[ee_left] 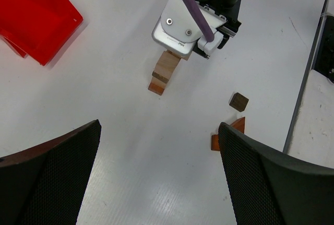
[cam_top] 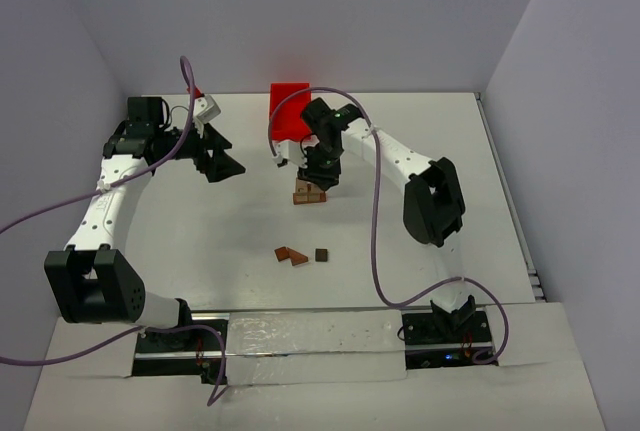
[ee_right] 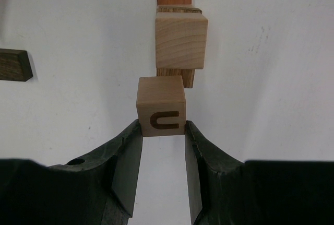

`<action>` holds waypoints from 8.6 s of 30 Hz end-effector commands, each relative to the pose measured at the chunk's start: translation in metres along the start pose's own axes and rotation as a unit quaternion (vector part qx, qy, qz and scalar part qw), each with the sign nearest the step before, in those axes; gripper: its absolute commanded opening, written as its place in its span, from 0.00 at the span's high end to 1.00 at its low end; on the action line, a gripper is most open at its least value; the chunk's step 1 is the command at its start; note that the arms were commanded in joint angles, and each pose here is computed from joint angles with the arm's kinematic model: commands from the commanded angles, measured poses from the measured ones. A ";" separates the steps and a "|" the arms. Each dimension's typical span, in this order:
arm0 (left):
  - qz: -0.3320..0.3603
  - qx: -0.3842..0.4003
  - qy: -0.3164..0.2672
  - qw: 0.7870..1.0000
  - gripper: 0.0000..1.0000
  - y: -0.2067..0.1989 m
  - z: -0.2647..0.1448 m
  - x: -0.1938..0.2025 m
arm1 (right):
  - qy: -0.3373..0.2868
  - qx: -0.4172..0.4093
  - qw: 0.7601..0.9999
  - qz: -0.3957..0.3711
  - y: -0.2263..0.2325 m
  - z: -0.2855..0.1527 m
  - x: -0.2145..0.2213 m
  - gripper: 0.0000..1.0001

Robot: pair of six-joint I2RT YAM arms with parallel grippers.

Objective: Build the wood block tower

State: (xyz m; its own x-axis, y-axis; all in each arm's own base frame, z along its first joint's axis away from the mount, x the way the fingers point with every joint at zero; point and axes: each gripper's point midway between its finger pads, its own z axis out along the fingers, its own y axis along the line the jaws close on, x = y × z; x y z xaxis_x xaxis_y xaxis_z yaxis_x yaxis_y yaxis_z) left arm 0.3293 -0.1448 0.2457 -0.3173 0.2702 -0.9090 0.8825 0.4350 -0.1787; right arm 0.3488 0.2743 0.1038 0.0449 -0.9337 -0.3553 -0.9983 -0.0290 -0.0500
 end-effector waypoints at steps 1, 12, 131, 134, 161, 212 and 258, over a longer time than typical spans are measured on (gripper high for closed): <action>0.015 0.005 -0.010 1.000 0.01 0.000 0.002 -0.005 | -0.006 0.012 1.000 -0.006 -0.008 -0.005 -0.011 0.87; 0.018 0.007 -0.008 1.000 0.01 -0.001 0.003 -0.005 | 0.008 0.016 1.000 -0.004 -0.013 0.000 -0.010 0.85; 0.003 -0.001 -0.005 1.000 0.01 0.012 0.013 0.004 | -0.008 0.026 1.000 -0.005 -0.011 0.001 -0.034 0.22; -0.033 -0.020 -0.010 0.999 0.03 0.020 0.018 0.011 | -0.020 0.035 0.999 -0.001 -0.012 -0.011 -0.037 0.17; -0.182 -0.186 0.027 0.965 0.01 0.077 0.116 0.100 | -0.153 0.137 0.918 0.340 -0.034 -0.034 0.042 0.00; -0.175 -0.088 0.101 0.975 0.01 0.044 0.172 0.126 | -0.146 0.090 0.886 0.430 -0.053 0.024 0.039 0.00; -0.164 -0.077 0.102 0.978 0.02 0.037 0.174 0.124 | -0.143 0.072 0.884 0.439 -0.049 0.033 0.038 0.00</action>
State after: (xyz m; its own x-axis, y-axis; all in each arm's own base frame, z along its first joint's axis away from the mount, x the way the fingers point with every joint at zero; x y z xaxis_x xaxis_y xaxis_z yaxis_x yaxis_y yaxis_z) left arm 0.3757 -0.2344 0.0448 -0.6878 0.2527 -0.6805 0.6283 0.6766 -0.3839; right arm 0.3901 0.2428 0.0494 -0.7350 -0.4561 -0.5018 -0.6291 0.7348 0.2536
